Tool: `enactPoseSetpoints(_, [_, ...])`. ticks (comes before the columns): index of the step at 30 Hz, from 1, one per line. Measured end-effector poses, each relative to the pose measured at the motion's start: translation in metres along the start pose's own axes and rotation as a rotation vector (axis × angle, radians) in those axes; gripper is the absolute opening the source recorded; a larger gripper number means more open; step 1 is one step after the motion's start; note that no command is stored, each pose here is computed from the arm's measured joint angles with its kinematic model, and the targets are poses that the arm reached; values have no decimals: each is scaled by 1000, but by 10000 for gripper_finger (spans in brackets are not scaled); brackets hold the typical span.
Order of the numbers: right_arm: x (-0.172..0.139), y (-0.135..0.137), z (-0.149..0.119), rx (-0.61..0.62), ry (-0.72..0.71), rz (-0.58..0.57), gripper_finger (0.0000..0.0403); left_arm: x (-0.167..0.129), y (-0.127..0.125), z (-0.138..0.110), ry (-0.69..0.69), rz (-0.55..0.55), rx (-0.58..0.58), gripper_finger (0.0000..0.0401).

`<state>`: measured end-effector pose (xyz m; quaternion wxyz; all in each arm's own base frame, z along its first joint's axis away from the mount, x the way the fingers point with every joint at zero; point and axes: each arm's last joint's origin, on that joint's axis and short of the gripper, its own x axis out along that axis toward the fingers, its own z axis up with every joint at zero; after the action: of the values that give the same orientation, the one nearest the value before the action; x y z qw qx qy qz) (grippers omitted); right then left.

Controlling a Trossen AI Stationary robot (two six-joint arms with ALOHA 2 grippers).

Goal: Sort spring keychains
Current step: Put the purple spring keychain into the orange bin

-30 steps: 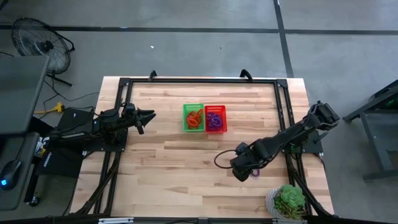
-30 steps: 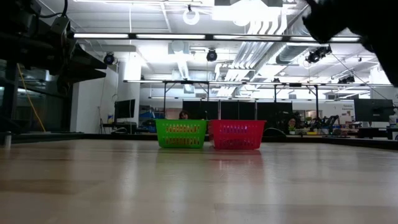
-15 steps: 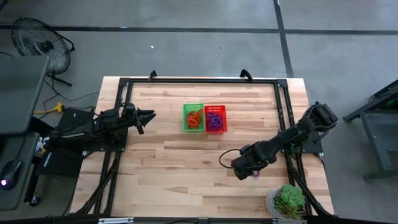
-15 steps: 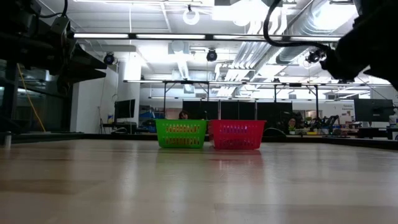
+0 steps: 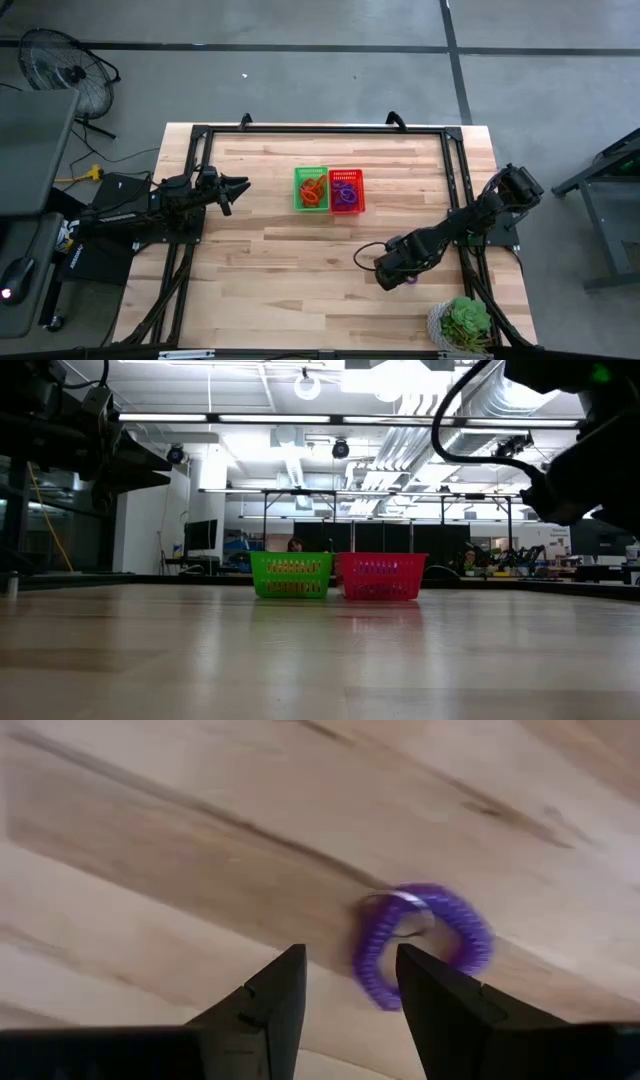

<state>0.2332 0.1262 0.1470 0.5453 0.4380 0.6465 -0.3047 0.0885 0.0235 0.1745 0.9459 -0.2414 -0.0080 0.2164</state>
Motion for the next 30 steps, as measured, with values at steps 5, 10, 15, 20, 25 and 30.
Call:
enactPoseSetpoints(5, [4,-4,1,12,-1,-8,151,0,0,0,0,0,0,126])
enactPoseSetpoints(10, [12,-9,2,27,13,-5,151,0,0,0,0,0,0,126])
enactPoseSetpoints(15, [18,-13,4,48,25,29,150,0,0,0,0,0,0,126])
enactPoseSetpoints(20, [20,-14,4,60,31,30,127,0,0,0,0,0,0,126])
enactPoseSetpoints(25, [20,-14,4,79,35,31,75,0,0,0,0,0,0,126])
enactPoseSetpoints(30, [21,-13,4,96,32,38,28,0,0,0,0,0,0,126])
